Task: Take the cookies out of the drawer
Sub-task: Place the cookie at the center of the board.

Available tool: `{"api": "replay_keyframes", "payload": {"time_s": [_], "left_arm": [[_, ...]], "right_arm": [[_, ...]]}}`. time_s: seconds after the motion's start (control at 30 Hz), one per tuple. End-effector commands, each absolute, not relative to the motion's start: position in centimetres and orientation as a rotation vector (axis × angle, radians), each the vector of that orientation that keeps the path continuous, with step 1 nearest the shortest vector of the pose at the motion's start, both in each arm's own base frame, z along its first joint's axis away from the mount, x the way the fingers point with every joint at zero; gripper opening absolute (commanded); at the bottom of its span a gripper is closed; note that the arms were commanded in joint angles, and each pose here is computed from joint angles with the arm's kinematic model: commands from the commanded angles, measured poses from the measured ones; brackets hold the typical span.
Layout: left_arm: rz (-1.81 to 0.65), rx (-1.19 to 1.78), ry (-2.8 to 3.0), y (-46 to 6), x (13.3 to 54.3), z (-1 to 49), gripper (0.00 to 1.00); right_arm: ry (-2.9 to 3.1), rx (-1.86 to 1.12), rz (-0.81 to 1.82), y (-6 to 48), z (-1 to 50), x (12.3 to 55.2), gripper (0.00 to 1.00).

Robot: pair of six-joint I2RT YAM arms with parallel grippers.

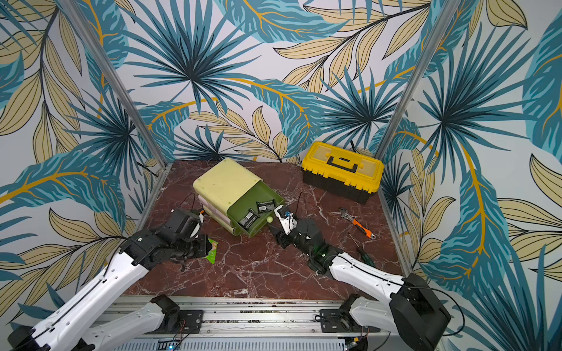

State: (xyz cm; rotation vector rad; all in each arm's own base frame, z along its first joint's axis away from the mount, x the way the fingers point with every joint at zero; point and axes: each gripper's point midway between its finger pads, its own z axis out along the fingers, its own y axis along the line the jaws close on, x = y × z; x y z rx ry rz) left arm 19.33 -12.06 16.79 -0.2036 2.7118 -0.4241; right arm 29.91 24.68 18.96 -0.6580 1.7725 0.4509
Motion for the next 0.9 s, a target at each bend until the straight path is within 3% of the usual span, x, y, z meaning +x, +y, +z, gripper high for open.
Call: {"api": "replay_keyframes", "payload": {"time_s": [0.0,0.3,0.6,0.67,0.8,0.87], "left_arm": [[-0.537,-0.299,2.624,-13.1,20.8,15.4,0.07],[-0.599,-0.359,2.651,-13.9,22.5,8.8,0.07],[-0.499,-0.405,2.725,-12.5,22.1,5.0,0.08],[-0.478,-0.414,2.730,-12.2,21.9,5.0,0.18],[-0.429,-0.422,2.734,-11.5,21.6,4.9,0.23],[-0.404,-0.421,2.738,-11.1,21.5,5.0,0.34]], "right_arm": [[1.797,-0.660,0.455,24.6,18.1,29.6,0.66],[1.800,-0.657,0.446,24.1,18.5,29.2,0.65],[1.796,-0.657,0.431,23.6,18.7,28.9,0.65],[1.797,-0.652,0.429,23.5,18.8,28.9,0.65],[1.798,-0.651,0.427,23.5,18.7,28.9,0.65],[1.796,-0.650,0.423,23.4,18.8,28.9,0.65]]}}
